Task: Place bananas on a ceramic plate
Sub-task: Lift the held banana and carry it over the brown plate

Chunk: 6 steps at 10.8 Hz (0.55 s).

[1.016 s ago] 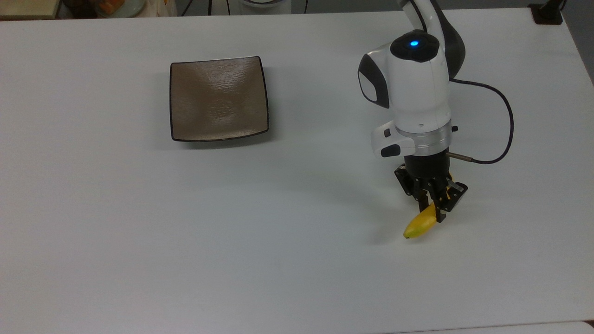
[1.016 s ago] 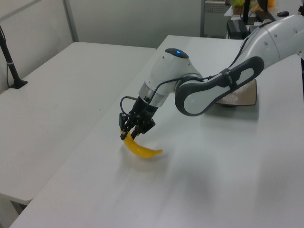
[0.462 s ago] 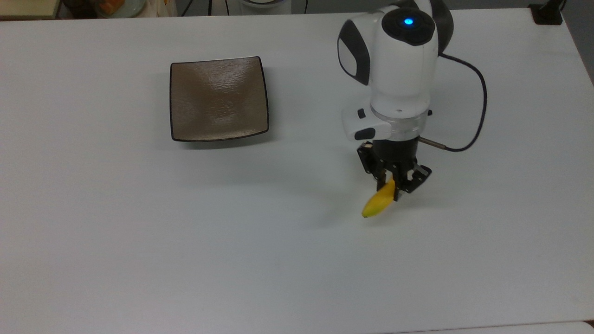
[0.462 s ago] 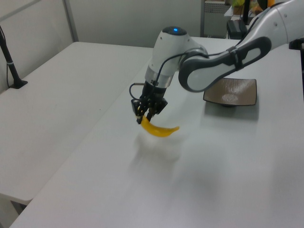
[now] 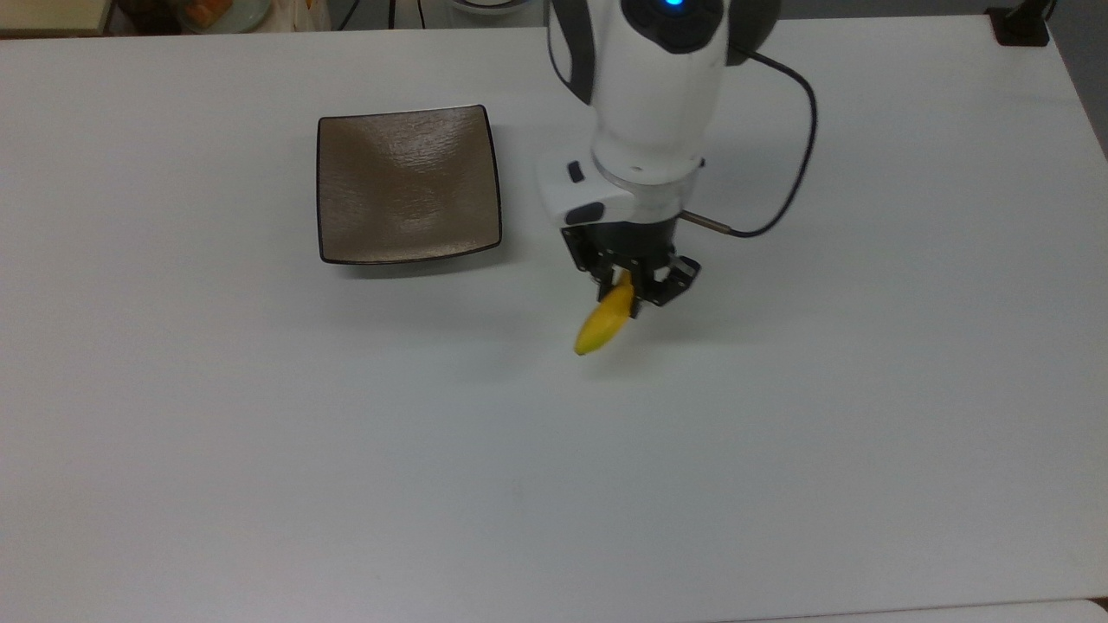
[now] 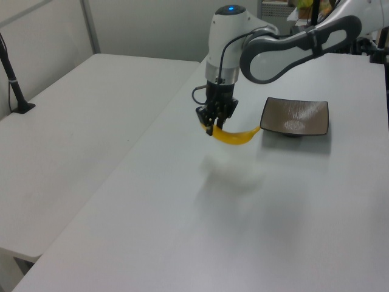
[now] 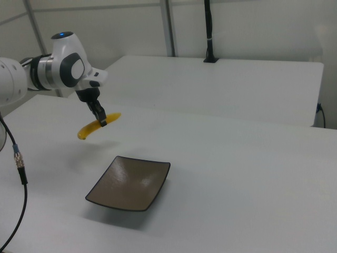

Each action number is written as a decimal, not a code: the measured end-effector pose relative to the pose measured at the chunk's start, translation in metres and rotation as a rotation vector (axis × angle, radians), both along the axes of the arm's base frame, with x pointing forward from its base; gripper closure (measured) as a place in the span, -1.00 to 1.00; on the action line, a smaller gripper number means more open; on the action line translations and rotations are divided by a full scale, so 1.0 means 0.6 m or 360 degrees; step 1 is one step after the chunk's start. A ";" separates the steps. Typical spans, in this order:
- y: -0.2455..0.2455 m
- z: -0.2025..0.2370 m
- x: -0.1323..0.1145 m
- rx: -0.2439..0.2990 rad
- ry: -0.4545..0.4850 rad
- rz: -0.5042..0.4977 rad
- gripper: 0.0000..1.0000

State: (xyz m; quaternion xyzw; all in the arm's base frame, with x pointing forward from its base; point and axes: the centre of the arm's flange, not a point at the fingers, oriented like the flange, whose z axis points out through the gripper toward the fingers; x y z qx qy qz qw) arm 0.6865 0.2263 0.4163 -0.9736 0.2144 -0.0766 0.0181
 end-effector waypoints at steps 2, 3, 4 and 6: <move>-0.061 0.012 -0.023 -0.0085 0.0103 0.0102 0.30; -0.091 0.016 -0.033 -0.0126 0.0160 0.0158 0.30; -0.125 0.021 -0.042 -0.0165 0.0221 0.0223 0.30; -0.186 0.032 -0.059 -0.0204 0.0354 0.0354 0.30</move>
